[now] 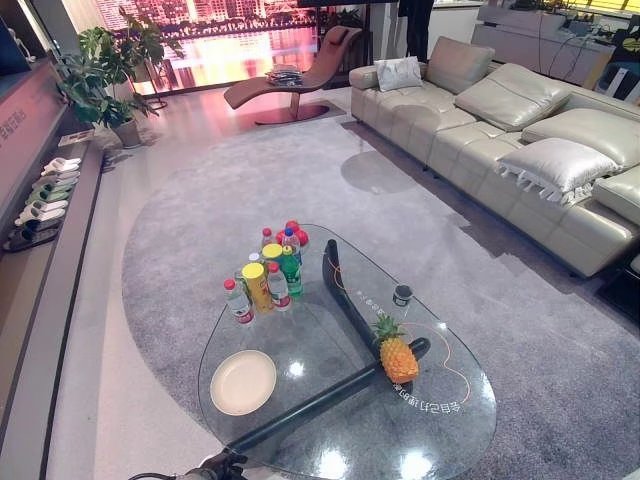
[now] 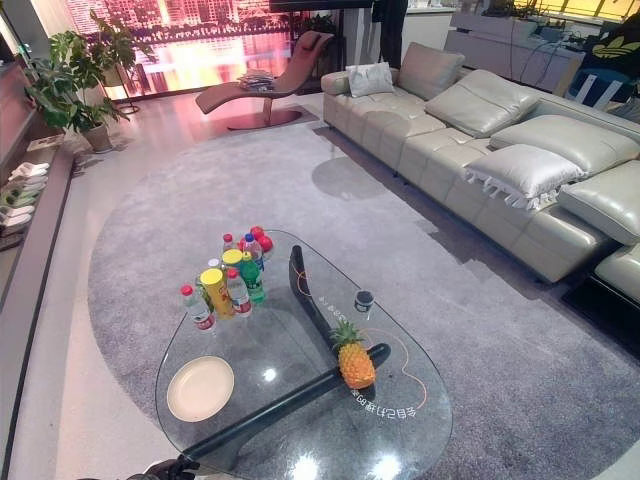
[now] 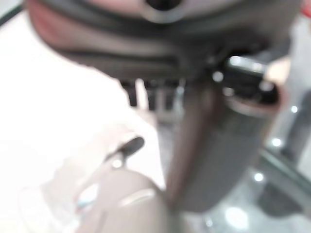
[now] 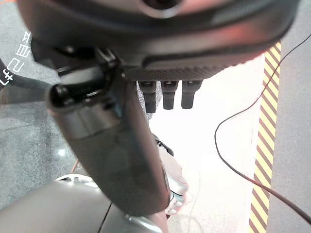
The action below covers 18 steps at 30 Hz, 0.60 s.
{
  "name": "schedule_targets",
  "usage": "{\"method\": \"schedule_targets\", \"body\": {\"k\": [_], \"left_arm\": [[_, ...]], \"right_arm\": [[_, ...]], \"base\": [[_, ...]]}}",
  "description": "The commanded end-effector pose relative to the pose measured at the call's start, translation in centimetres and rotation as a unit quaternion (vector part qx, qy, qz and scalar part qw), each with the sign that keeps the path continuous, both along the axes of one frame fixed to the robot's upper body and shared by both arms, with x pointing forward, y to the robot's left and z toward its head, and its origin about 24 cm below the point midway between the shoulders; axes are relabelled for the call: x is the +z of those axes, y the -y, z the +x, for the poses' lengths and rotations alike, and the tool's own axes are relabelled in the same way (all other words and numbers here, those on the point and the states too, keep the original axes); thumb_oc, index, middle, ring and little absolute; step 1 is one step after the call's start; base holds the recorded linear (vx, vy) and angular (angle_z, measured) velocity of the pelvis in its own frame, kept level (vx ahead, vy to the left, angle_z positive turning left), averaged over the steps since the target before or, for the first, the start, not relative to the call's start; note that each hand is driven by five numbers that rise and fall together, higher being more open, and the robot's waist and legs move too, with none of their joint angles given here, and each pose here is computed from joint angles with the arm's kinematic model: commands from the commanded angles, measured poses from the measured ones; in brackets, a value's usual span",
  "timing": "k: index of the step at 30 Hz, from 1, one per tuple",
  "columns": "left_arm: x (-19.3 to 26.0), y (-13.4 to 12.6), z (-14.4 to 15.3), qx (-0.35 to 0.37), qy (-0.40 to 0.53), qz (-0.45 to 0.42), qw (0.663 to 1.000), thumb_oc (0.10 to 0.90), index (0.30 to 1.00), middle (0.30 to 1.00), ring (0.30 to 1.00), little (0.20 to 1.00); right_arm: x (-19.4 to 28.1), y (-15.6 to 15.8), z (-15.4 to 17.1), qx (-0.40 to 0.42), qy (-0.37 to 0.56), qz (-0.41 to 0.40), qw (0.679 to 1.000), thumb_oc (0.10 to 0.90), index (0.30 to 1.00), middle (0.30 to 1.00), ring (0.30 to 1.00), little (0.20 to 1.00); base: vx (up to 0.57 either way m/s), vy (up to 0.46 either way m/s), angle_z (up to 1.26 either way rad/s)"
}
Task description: Pick up the fruit to the plate
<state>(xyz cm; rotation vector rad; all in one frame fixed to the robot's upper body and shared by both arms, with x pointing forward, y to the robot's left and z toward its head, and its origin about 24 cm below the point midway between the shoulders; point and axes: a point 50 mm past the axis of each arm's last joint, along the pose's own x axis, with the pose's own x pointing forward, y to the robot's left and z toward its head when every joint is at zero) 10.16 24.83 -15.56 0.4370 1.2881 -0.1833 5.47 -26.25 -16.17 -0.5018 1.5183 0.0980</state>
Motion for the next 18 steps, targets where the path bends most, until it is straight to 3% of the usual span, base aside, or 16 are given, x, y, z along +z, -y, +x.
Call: {"method": "schedule_targets", "body": {"k": [1,18], "left_arm": [[0.20,-0.50,0.66,0.008,-0.010,0.007,1.000,0.800,0.900,0.900,0.900,0.900],[0.21,-0.50,0.70,0.007,-0.003,0.009,1.000,0.800,0.900,0.900,0.900,0.900]], "right_arm": [[0.77,1.30,2.43,0.007,0.008,-0.035,0.999,0.800,0.900,0.900,0.900,0.900],[0.71,1.30,2.08,-0.002,0.006,-0.037,0.999,0.800,0.900,0.900,0.900,0.900]], "base": [[0.00,0.000,0.00],[0.00,0.000,0.00]]}}
